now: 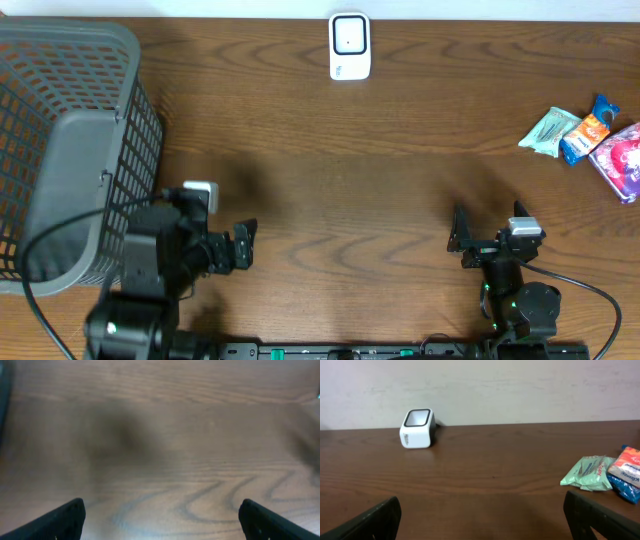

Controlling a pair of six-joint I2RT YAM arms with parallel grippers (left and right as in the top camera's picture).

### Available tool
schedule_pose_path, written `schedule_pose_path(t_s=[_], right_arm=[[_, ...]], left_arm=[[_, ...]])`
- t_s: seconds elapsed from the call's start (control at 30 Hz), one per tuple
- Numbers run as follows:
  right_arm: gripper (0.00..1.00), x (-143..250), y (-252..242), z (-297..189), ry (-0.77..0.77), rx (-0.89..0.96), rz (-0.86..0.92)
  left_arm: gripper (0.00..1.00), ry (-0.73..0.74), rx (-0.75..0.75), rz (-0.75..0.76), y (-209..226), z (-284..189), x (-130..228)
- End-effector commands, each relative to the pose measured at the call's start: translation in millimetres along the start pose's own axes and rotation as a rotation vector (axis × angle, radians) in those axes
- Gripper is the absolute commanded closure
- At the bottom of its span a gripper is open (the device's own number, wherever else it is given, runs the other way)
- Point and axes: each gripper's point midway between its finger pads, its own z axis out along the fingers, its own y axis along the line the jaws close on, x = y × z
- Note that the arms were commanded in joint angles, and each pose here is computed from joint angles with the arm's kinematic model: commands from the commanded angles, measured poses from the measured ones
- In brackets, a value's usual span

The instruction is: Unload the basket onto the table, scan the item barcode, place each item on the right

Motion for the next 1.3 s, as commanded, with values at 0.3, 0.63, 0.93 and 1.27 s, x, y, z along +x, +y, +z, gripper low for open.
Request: schedule_pose_path(t_s=[0.3, 0.63, 0.93, 1.27], right_arm=[[0.01, 1, 0, 0, 0.001, 0.004, 0.013], [0.01, 1, 0, 0, 0.001, 0.004, 0.013], [0.01, 1, 0, 0, 0.001, 0.004, 0.013], [0.01, 1, 0, 0, 0.001, 0.004, 0.013]], left_arm=[[0.02, -0.149, 0.077, 0.105, -3, 9, 30], [0.02, -0.305, 0.106, 0.089, 3, 34, 33], [0.02, -0.519, 0.101, 0.125, 7, 28, 11], [0.02, -0.689, 0.065, 0.141, 18, 25, -5]])
